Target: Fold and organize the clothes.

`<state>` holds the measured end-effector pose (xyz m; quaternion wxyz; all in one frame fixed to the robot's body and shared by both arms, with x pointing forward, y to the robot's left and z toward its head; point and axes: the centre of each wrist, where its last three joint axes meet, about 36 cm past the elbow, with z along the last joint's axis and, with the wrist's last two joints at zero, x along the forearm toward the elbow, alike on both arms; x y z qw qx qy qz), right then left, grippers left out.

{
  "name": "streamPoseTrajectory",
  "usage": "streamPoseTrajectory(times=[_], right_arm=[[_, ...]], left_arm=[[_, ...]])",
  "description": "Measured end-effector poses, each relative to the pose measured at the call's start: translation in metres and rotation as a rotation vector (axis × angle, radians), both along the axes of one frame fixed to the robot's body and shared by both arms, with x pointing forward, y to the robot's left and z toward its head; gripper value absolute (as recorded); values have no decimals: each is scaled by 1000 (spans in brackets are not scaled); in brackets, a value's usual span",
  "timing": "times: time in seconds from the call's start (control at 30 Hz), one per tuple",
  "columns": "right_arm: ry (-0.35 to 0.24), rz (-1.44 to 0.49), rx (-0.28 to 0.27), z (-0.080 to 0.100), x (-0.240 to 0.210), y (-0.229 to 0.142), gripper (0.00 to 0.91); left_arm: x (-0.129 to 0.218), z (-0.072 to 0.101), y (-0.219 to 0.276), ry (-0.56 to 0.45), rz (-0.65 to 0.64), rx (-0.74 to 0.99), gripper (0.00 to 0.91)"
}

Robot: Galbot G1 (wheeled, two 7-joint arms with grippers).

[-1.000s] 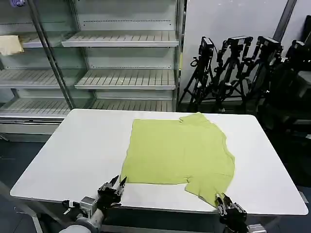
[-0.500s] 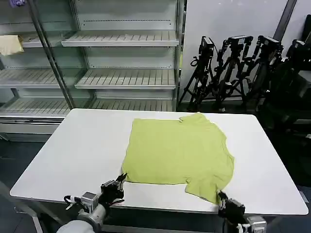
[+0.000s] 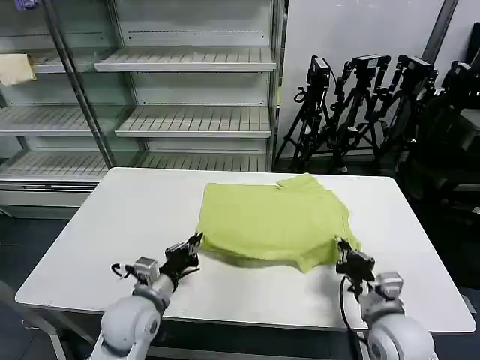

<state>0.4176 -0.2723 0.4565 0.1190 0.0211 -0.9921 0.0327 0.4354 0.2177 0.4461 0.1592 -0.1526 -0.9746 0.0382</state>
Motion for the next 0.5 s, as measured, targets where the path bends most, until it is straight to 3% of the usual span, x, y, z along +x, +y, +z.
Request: streamPoseTrajectory(times=[0.1, 0.13, 0.17, 0.5], right_arm=[[-1, -4, -11, -3, 15, -1, 0], [0, -4, -15, -4, 20, -2, 746], [-1, -3, -17, -5, 24, -3, 907], [1, -17, -14, -12, 33, -14, 907]], left_arm=[[14, -4, 0, 8, 1, -3, 20], [18, -5, 0, 10, 4, -5, 907], [23, -6, 0, 12, 7, -5, 907], [37, -9, 7, 16, 23, -1, 907]])
